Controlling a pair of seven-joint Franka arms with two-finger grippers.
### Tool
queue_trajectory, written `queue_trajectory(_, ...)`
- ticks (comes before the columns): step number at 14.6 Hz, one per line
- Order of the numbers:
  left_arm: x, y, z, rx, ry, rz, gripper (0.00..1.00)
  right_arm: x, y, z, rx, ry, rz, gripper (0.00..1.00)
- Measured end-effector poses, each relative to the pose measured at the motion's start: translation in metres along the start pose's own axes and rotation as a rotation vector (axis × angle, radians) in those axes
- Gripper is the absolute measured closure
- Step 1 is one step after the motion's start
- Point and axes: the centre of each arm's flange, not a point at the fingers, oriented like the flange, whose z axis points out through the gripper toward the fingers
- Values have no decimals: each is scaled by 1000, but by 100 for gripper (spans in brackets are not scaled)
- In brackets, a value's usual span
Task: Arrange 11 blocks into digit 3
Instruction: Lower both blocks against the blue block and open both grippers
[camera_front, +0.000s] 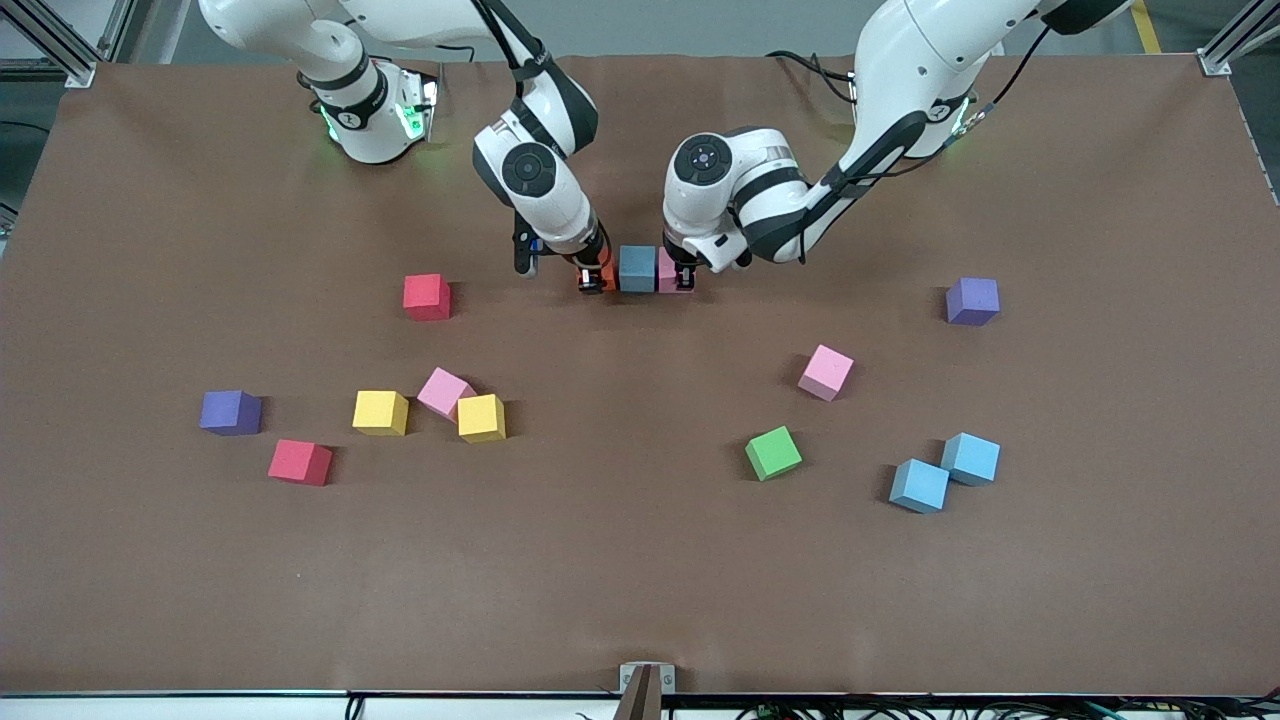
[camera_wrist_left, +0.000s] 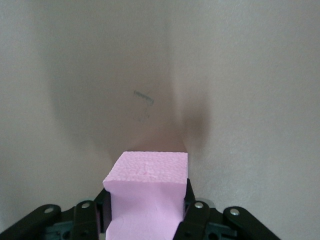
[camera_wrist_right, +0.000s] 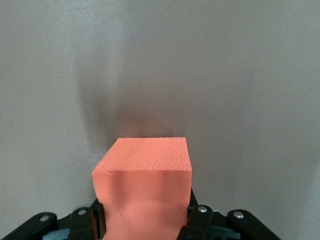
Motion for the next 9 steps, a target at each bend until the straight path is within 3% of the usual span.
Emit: queue_trajectory(9, -8, -1, 0, 2, -9, 4, 47, -1, 0, 0, 1, -1, 23, 43)
